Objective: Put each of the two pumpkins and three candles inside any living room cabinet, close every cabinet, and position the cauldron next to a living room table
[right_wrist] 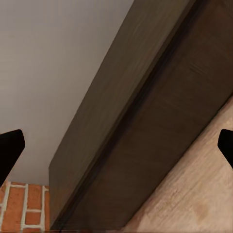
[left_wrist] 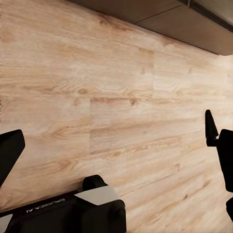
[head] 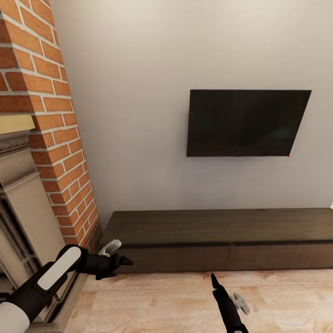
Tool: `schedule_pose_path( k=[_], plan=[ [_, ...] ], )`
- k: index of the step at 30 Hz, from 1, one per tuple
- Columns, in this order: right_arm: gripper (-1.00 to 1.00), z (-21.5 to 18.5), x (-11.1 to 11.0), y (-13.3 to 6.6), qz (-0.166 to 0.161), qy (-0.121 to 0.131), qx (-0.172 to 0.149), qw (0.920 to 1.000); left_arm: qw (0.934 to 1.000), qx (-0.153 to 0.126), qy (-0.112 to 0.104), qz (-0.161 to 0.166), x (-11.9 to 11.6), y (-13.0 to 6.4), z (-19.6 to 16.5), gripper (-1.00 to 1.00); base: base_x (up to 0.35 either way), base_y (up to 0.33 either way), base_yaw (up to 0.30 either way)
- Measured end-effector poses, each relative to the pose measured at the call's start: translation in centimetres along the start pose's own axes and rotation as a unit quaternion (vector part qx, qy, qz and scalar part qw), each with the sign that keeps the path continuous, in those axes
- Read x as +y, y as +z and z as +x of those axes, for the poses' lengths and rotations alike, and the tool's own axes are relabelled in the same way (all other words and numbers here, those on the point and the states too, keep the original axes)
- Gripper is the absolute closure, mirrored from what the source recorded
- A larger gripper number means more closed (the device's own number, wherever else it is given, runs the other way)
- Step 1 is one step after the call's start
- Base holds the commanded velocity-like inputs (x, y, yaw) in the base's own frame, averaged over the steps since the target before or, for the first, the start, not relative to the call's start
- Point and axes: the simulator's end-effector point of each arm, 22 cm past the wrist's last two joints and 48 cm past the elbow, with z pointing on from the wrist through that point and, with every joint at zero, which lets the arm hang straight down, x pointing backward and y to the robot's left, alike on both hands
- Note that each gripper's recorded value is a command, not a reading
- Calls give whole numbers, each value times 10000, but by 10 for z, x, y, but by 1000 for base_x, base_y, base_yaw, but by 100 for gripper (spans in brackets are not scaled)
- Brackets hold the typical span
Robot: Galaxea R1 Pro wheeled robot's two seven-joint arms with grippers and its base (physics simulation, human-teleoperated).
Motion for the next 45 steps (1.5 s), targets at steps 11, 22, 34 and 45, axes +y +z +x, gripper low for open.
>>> schedule_pose_path(
  k=[11,22,34,45],
  plan=[
    [-100,9,15,1,-735,77,3,9973,10000,-20,-10,-6,13,12,3,-100,0,0,0],
    [-100,16,-24,10,-158,25,-45,9999,10000,-14,-5,1,24,26,9,-100,0,0,0],
    [-100,33,21,25,-1058,2038,468,9721,10000,-36,-32,5,39,40,14,-100,0,0,0],
    [-100,17,21,47,-972,1823,-100,9784,10000,-58,-54,6,53,54,19,-100,0,0,0]
  ],
)
